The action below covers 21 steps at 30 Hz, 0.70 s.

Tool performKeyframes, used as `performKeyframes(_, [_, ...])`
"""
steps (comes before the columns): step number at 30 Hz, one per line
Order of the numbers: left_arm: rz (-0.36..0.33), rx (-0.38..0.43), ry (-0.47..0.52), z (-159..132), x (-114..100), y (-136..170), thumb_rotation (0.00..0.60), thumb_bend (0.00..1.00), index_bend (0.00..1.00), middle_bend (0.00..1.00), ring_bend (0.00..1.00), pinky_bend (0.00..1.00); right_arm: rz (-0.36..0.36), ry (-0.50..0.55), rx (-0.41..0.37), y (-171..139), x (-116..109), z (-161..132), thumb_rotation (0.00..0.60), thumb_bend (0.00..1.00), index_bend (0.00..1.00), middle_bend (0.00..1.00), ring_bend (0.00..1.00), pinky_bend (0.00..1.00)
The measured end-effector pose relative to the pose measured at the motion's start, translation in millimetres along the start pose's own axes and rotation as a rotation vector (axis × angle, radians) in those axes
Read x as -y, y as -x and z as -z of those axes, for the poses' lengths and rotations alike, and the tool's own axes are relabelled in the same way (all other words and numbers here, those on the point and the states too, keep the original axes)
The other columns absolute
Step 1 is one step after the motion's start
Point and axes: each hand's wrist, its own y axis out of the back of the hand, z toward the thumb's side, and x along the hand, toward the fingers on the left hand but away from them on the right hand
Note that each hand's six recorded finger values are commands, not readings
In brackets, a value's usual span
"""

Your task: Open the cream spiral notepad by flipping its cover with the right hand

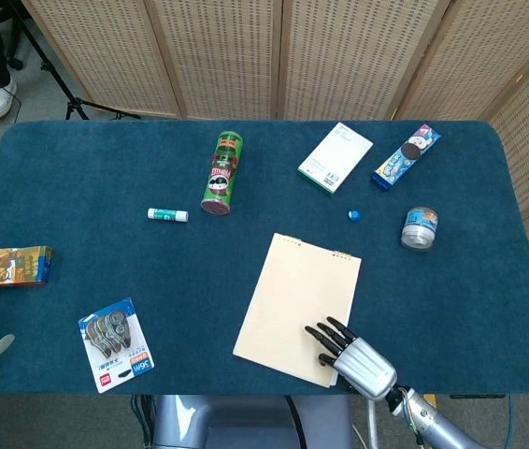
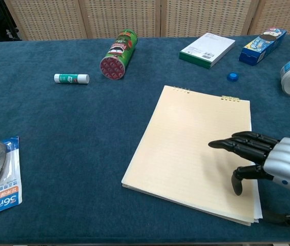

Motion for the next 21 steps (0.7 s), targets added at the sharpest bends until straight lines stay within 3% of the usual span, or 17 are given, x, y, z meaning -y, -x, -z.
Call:
performKeyframes(8, [0.001, 0.000, 0.002, 0, 0, 0, 0.600, 0.00, 0.00, 0.00, 0.00, 0.00, 0.023, 0.028, 0.011, 10, -2, 1, 0.600, 0.47, 0.45, 0.00, 0.00, 0.00])
performKeyframes(21, [0.003, 0.000, -0.002, 0, 0, -1, 0.600, 0.00, 0.00, 0.00, 0.00, 0.00, 0.102, 0.069, 0.037, 33, -14, 5, 0.600, 0.47, 0.45, 0.00, 0.00, 0.00])
